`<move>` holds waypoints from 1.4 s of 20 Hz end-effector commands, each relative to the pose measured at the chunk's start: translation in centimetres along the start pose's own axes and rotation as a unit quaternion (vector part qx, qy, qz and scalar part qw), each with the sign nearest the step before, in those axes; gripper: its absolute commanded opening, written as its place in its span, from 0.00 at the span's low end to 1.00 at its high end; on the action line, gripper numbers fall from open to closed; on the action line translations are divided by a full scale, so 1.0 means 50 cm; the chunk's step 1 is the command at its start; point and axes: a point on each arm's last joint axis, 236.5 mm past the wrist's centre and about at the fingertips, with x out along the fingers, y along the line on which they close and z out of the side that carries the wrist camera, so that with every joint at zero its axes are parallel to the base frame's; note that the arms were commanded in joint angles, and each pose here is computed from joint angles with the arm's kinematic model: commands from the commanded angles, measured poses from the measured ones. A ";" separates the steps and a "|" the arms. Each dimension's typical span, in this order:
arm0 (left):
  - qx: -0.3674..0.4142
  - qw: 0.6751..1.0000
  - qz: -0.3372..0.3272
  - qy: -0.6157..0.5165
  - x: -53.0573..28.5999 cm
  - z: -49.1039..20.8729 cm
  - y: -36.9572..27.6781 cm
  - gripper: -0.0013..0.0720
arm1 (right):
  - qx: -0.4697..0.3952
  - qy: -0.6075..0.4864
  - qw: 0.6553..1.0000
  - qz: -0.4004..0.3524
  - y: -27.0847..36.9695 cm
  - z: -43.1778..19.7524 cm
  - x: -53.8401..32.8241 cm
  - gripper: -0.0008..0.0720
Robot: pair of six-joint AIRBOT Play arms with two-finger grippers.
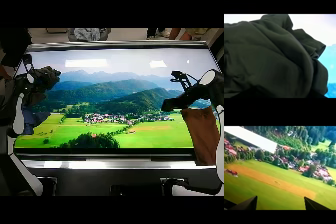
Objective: Fold the shirts.
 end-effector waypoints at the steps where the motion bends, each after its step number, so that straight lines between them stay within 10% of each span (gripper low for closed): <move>1: 0.021 1.000 0.010 0.016 0.037 -0.041 0.005 0.99 | 0.001 0.007 1.000 0.012 0.012 -0.006 0.001 0.94; 4: -0.005 1.000 0.009 0.022 0.042 -0.051 0.002 0.62 | 0.001 0.018 1.000 0.021 0.020 -0.017 0.000 0.94; 5: -0.013 0.999 0.010 0.027 0.036 -0.052 0.002 0.20 | 0.005 0.020 0.999 0.031 0.030 -0.019 -0.001 0.94; 6: -0.031 0.999 0.010 0.030 0.025 -0.047 0.003 0.05 | 0.007 0.023 0.998 0.050 0.048 -0.021 -0.002 0.94; 11: -0.072 0.985 -0.009 -0.156 -0.199 0.242 -0.022 0.05 | -0.037 -0.008 0.998 0.043 0.041 0.007 -0.002 0.94; 17: -0.011 0.914 -0.070 -0.400 -0.889 0.513 -0.151 0.05 | -0.069 -0.099 0.992 -0.023 0.043 0.058 -0.126 0.94; 21: 0.017 0.912 -0.151 -0.380 -1.148 0.400 -0.260 0.05 | -0.104 -0.190 0.973 -0.085 0.093 0.054 -0.301 0.94; 28: 0.175 0.926 -0.321 -0.094 -1.047 -0.088 -0.558 0.05 | -0.111 -0.137 0.969 -0.172 0.140 -0.160 -0.436 0.93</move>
